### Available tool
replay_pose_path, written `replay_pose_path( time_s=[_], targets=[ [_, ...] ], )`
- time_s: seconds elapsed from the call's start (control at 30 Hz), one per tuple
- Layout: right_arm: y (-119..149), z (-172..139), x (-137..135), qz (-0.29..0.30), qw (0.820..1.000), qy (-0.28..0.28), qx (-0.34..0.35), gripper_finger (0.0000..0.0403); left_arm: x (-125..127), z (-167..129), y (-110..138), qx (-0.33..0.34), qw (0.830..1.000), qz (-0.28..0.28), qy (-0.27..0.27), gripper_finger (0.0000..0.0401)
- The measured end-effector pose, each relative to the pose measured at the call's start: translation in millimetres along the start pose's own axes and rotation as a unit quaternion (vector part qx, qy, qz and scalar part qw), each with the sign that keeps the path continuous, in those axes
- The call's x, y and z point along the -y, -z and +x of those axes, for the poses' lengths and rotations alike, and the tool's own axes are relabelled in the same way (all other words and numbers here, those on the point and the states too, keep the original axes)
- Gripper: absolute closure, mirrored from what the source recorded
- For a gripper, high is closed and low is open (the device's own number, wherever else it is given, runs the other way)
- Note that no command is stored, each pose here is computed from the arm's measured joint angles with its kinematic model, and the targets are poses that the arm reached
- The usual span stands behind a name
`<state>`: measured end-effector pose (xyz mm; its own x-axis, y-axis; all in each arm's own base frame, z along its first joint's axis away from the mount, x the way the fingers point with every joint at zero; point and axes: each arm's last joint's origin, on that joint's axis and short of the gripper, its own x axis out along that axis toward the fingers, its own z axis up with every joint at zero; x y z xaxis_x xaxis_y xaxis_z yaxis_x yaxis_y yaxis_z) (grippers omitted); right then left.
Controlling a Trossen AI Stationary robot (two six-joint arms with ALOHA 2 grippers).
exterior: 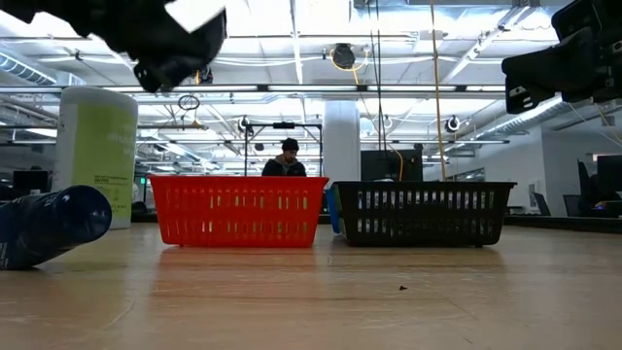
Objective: Pick & Place Travel size toiletries
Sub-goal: Put the left shave cream into the red bin
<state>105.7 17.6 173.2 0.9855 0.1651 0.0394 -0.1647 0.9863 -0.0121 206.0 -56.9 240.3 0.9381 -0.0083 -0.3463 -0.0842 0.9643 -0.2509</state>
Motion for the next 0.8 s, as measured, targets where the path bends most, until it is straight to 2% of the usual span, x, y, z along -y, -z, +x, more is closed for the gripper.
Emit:
replay_pose_path(
  time_s=[0.1,0.2,0.4,0.6,0.8],
  targets=[
    [0,0,0,0.000,1.000,0.000,0.000,0.0403,-5,4,2,-0.026,0.999,-0.014,-0.025,0.0394],
    [0,0,0,0.000,1.000,0.000,0.000,0.0403,-3,13,-4,-0.043,0.999,-0.021,-0.027,0.0394],
    [0,0,0,0.000,1.000,0.000,0.000,0.0403,11,35,-24,-0.090,0.995,0.012,-0.030,0.0394],
    [0,0,0,0.000,1.000,0.000,0.001,0.0403,20,61,-32,-0.181,0.980,0.041,-0.066,0.0392],
    [0,0,0,0.000,1.000,0.000,0.000,0.0403,17,87,-28,-0.236,0.966,0.047,-0.094,0.0393]
  ],
)
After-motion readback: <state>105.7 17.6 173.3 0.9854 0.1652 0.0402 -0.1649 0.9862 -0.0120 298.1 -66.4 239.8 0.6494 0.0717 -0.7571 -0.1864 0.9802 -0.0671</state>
